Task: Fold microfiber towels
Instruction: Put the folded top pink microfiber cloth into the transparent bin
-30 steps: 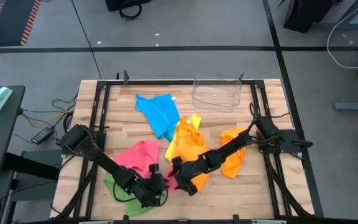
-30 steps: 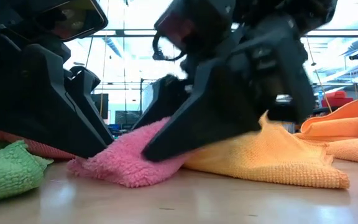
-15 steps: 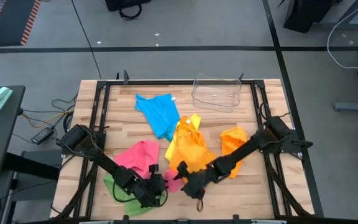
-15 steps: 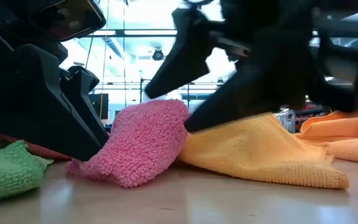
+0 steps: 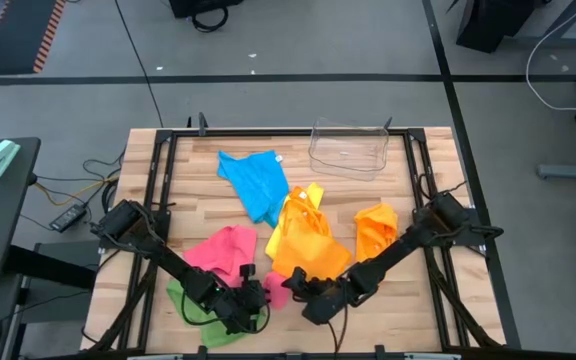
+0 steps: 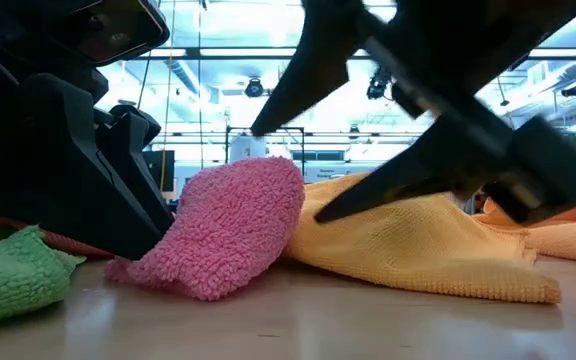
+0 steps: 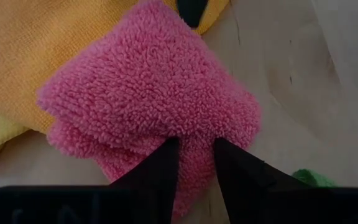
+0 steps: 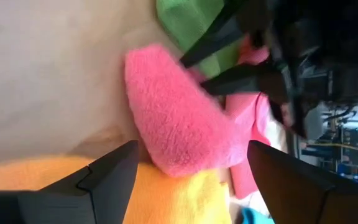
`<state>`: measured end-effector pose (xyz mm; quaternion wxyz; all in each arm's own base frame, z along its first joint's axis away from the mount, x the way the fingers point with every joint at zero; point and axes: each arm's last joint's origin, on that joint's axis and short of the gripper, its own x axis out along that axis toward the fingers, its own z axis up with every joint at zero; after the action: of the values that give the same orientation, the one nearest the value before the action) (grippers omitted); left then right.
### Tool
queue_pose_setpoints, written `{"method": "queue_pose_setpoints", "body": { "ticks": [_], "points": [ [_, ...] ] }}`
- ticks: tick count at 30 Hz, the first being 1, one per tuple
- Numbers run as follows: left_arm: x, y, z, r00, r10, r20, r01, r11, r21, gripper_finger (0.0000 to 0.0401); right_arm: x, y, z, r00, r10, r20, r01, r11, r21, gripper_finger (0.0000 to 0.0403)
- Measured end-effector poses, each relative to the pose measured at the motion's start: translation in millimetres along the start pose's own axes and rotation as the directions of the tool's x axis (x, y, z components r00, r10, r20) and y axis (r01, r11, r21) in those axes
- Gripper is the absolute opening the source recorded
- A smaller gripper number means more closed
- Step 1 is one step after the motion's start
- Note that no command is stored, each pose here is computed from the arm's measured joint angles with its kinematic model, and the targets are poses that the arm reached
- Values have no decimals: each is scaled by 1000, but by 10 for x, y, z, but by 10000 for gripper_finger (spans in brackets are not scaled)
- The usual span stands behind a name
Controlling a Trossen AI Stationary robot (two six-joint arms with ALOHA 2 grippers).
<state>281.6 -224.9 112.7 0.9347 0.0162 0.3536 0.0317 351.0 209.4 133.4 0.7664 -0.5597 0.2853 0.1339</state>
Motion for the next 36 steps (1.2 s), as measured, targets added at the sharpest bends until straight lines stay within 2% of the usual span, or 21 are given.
{"method": "queue_pose_setpoints", "body": {
  "ticks": [2,6,11,15,23,28,36],
  "points": [
    [0,0,-1,1000,2,0,-2,1000,1,114,76,-23,23,1000,5,9,-5,1000,8,322],
    [2,8,3,1000,3,-3,-3,1000,0,118,179,-42,112,1000,16,-1,-16,998,-65,348],
    [-13,16,10,1000,5,-6,-5,1000,3,112,308,43,161,995,52,-81,-72,960,-270,370],
    [-22,19,12,1000,6,-9,-6,1000,4,111,359,37,157,994,42,-98,-74,931,-358,368],
    [-23,17,16,1000,4,-6,-4,1000,2,111,433,-47,90,996,62,-58,-80,907,-414,347],
    [-23,16,20,1000,3,-3,-3,1000,-1,108,504,-122,7,996,71,-48,-84,912,-402,328],
    [-24,15,22,1000,3,-2,-3,1000,-2,108,554,-159,-45,997,76,-33,-83,916,-392,262]
  ]
}}
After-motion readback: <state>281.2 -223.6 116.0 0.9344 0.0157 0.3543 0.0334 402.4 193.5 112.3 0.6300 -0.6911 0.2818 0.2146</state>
